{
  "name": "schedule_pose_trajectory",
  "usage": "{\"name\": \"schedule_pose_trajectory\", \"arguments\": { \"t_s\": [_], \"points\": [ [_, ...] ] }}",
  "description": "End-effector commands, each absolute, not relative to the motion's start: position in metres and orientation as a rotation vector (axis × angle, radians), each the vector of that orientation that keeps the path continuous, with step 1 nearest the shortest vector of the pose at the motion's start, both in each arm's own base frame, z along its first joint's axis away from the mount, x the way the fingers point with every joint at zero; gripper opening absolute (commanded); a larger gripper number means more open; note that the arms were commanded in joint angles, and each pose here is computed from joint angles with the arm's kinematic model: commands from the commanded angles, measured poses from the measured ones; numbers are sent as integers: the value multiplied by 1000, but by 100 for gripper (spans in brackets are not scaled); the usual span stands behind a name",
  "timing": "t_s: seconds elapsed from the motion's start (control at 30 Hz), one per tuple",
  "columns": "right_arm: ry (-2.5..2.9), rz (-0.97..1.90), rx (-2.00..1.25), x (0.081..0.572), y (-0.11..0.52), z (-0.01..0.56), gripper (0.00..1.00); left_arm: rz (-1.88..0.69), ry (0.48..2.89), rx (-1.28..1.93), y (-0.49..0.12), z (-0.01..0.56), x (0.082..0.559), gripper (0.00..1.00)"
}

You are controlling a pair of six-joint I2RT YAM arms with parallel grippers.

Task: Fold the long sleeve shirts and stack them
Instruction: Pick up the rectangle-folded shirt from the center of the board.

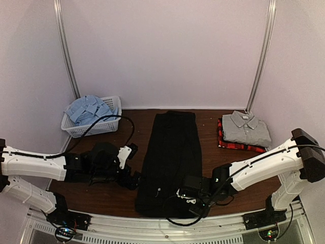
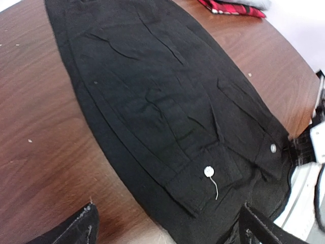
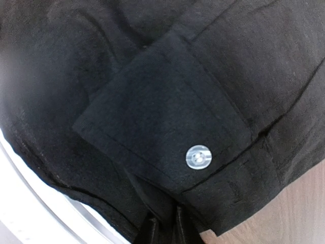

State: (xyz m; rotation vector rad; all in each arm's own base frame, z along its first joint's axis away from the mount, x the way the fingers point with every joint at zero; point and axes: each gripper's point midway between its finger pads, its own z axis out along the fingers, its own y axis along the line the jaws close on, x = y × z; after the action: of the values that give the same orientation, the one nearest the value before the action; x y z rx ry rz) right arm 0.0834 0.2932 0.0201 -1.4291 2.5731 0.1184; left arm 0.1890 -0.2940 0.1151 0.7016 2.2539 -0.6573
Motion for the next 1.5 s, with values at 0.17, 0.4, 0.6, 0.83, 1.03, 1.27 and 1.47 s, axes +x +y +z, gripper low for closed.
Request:
{"name": "schedule_pose_trajectory", "arguments": {
  "t_s": [0.17,0.4,0.6,0.83,1.03,1.27,1.47],
  "points": [
    [2599,147,-1367,85,284,33,0,-851,1938,919,-316,125,162,97],
    [2636,232,-1273,93,273,51,0,-865,1793,1194,-324,112,129,97],
    [2688,219,-1216,100,255,50,0,-807,1710,1402,-333,98,100,97],
    [2690,296,-1234,94,269,45,0,-726,1750,1510,-335,73,92,97],
    [2671,339,-1321,76,283,36,5,-718,1706,1628,-340,62,72,97],
    [2654,365,-1320,73,287,41,39,-607,1700,1661,-346,52,80,93],
    [2653,359,-1297,75,284,44,42,-568,1680,1688,-350,50,83,89]
  ]
}}
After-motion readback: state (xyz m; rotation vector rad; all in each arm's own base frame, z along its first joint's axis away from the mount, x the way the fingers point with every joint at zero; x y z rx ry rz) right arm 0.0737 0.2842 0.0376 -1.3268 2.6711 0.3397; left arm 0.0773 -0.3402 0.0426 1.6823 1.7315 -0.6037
